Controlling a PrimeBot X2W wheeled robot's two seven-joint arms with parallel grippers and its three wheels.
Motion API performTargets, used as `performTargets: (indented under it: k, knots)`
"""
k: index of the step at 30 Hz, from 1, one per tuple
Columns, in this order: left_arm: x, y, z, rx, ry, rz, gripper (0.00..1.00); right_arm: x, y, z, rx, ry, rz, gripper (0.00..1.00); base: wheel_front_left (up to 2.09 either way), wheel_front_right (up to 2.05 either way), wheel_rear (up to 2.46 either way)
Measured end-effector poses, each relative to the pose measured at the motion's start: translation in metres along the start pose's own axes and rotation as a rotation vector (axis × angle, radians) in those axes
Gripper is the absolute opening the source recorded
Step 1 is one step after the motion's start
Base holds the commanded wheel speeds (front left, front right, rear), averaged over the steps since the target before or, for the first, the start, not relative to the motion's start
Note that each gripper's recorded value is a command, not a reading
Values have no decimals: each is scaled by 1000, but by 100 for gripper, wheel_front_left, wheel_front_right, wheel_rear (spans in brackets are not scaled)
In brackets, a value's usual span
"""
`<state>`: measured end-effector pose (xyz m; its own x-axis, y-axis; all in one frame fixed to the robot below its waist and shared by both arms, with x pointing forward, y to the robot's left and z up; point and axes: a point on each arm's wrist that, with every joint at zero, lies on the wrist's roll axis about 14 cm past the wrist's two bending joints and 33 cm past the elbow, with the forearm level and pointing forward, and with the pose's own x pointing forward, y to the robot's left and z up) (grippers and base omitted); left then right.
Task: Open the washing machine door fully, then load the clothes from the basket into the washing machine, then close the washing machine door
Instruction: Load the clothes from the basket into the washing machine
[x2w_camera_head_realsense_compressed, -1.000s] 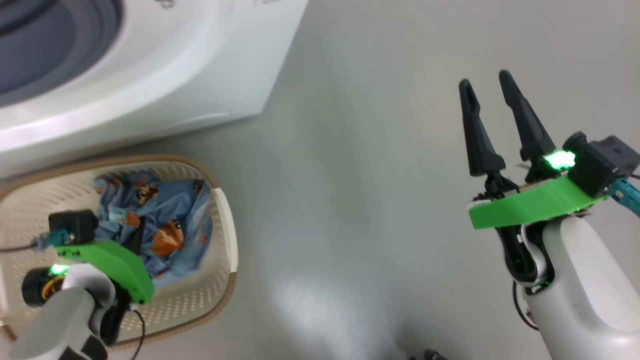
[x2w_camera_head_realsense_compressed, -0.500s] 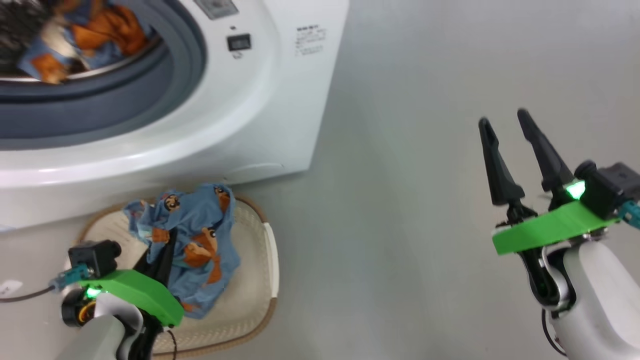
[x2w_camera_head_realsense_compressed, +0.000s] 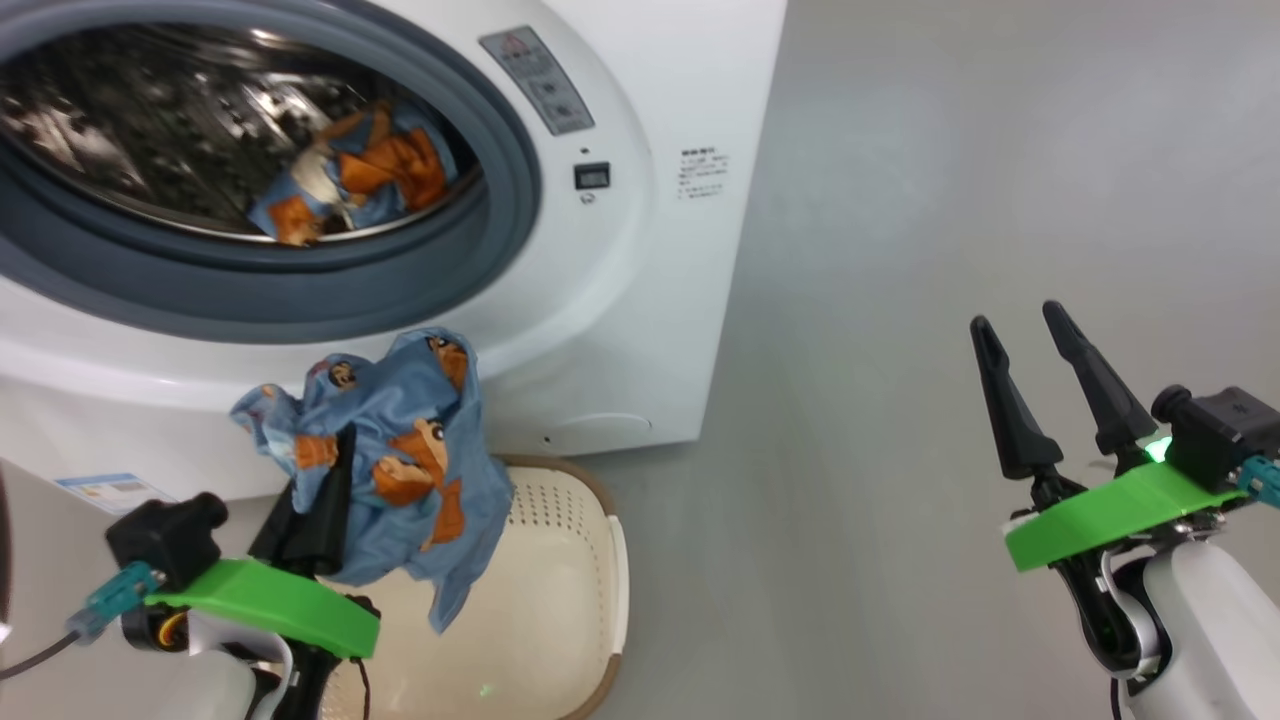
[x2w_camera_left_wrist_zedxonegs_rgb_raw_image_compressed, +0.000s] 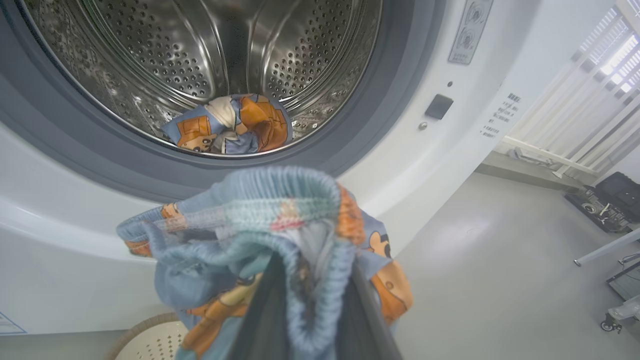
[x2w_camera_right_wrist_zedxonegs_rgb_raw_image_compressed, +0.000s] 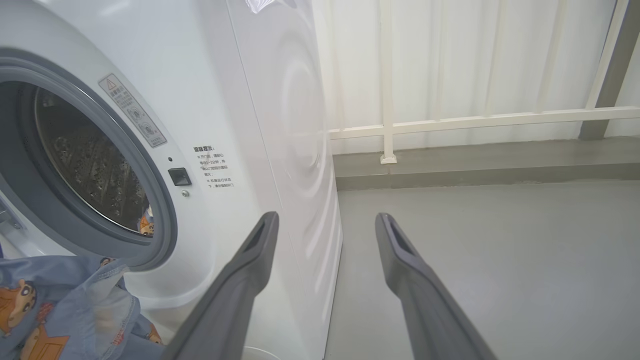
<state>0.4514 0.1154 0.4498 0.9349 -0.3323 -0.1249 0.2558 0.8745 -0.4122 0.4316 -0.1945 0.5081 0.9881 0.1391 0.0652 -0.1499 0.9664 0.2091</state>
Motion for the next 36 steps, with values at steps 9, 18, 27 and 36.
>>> performTargets:
  k: [9, 18, 27, 36]
  knots:
    - [-28, -17, 63, 91, -211, -20, 0, -11, 9, 9, -5, -16, 29, 100, 0, 0, 0]
    - [-45, -16, 70, 153, -242, 19, 0, -15, 9, 23, -26, -46, 37, 100, 0, 0, 0]
    - [-43, -12, 66, 158, -234, 35, 0, -20, 6, 16, -22, -27, 27, 100, 0, 0, 0]
    - [-24, -10, 90, 165, -297, 31, 0, -17, 2, 5, -24, -1, 19, 100, 0, 0, 0]
